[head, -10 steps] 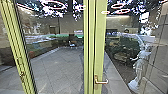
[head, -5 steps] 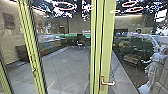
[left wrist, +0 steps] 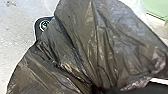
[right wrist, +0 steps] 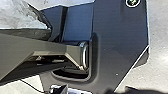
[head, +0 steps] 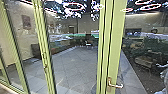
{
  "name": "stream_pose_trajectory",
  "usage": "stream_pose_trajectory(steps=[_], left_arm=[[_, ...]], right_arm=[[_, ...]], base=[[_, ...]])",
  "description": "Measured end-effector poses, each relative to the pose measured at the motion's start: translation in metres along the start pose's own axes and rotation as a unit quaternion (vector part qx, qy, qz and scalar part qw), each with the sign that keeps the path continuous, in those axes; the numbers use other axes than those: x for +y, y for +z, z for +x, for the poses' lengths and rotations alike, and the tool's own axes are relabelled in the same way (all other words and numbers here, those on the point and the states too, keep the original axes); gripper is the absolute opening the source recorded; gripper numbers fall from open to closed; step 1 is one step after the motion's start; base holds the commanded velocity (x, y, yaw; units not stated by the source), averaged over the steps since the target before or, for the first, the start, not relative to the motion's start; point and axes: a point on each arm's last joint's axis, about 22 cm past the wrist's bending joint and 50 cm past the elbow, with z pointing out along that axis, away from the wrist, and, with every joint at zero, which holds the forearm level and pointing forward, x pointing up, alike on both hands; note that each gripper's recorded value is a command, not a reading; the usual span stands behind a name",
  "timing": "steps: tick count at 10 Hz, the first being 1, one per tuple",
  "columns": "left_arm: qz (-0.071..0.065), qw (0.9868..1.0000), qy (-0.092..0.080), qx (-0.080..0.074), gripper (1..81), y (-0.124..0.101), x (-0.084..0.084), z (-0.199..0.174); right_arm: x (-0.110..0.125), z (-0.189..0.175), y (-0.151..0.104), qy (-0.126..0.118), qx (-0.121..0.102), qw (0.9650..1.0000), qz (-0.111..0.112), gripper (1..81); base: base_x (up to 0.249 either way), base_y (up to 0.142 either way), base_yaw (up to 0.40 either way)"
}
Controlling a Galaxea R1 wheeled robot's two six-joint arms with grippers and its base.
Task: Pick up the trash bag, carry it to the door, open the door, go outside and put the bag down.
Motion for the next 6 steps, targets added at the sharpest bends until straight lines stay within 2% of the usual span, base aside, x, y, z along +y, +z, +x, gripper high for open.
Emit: stream_pose_trajectory(steps=[3,5,6], left_arm=[[-0.001,1.0,0.0,-0.001,1.0,0.0003,0.0013,-0.0012],[-0.001,1.0,-0.001,-0.003,1.0,0.0002,0.0011,-0.004],[-0.001,1.0,0.0,-0.002,1.0,0.0001,0.0004,-0.0018]], right_arm=[[0.0002,-0.0003,0.0,0.0,0.0,1.0,0.0,81.1],[0.0006,0.0029,0.0,0.0,0.003,1.0,-0.001,81.1],[-0.0001,0.0032,0.0004,0.0,0.003,1.0,-0.001,81.1]], base=[[0.0,0.0,0.156],[0.0,0.0,0.0],[0.0,-0.082,0.0]])
